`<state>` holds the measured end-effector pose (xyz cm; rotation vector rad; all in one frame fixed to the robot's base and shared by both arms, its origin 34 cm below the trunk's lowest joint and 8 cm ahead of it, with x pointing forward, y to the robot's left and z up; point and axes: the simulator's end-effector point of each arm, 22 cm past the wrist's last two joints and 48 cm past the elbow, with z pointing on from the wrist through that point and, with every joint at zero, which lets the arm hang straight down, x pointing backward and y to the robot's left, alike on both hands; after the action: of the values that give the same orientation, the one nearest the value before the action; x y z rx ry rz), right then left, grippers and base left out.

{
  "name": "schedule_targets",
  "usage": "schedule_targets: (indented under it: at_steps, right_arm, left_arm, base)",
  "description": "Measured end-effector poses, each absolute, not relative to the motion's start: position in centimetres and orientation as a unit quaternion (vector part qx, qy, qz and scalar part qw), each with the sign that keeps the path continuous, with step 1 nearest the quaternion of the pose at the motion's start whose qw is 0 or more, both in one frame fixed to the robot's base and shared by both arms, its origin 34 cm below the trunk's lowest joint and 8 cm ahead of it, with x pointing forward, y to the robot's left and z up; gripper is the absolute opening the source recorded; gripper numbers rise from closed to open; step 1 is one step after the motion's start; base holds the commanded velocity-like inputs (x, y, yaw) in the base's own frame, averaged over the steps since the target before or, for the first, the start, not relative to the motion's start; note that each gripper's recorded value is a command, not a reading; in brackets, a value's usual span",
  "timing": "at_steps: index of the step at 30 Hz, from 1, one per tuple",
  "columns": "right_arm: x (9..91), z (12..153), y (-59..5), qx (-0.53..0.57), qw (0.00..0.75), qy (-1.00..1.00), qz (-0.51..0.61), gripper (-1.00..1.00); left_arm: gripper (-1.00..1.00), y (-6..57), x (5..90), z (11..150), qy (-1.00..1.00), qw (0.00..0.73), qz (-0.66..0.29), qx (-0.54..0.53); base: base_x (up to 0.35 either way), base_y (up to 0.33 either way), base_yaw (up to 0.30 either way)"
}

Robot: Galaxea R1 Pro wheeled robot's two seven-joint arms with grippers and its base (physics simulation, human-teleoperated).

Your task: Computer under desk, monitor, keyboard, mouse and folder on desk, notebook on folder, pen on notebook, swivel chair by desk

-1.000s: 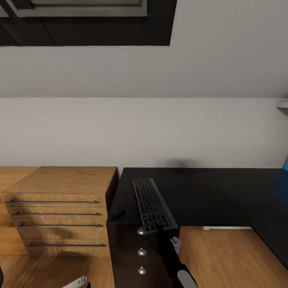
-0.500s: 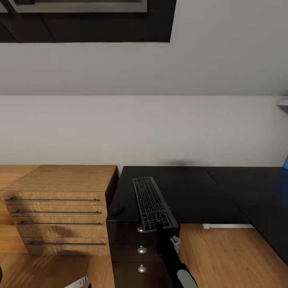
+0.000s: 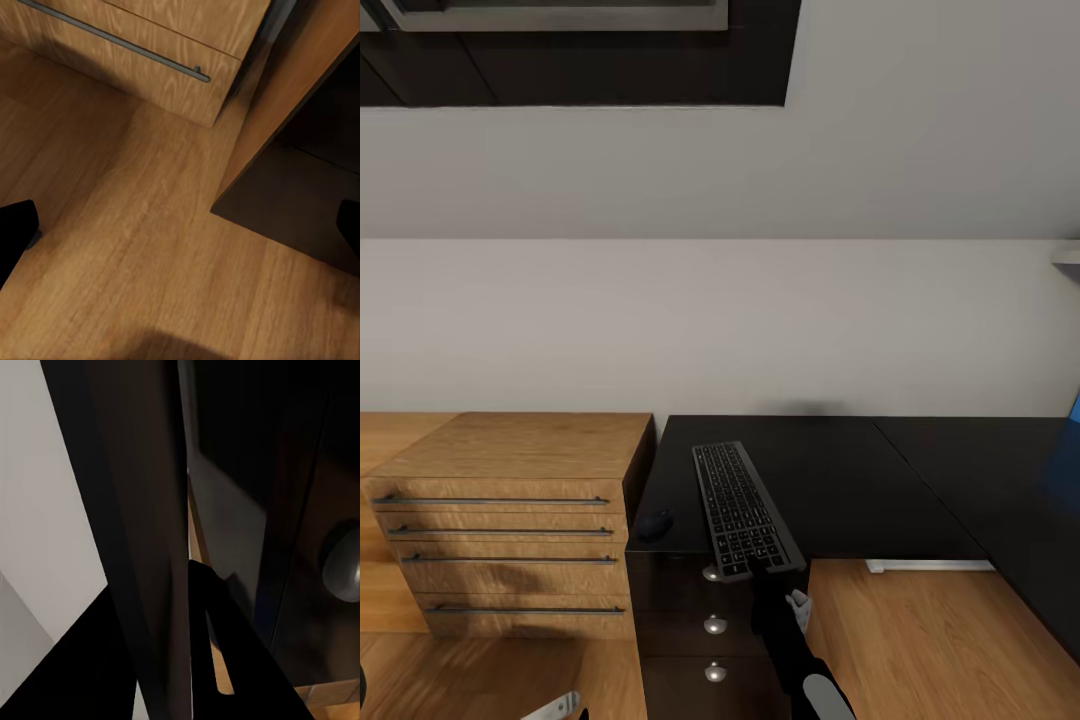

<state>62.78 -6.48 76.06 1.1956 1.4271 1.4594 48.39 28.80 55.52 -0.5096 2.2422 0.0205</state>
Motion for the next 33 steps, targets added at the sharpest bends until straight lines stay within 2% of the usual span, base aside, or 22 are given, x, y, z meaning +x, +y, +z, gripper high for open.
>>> schedule_targets:
  at_steps: [6,7,17,33]
  right_arm:
    - [62.8,76.0,-6.6,0.468,0.379,0.558,0.571,-1.00]
    - [62.8,76.0,-6.6,0.468,0.379,0.558,0.571,1.00]
    - [62.9,74.9,-7.4,0.482,0.372,0.565,0.556,1.00]
    - [62.8,74.8,-7.3,0.481,0.373,0.568,0.554,1.00]
  left_arm:
    - [1.00,28.9,48.3,55.4,0.890,0.408,0.009,-0.202]
    - [1.00,28.9,48.3,55.4,0.890,0.408,0.010,-0.202]
    - [1.00,29.0,48.2,55.3,0.891,0.407,0.011,-0.202]
    - [1.00,29.0,48.2,55.2,0.891,0.406,0.011,-0.203]
  base:
    - [0.000,0.000,0.000]
    - [0.000,0.000,0.000]
    - [-0.013,0.000,0.000]
    - [-0.210,-0.018,0.000]
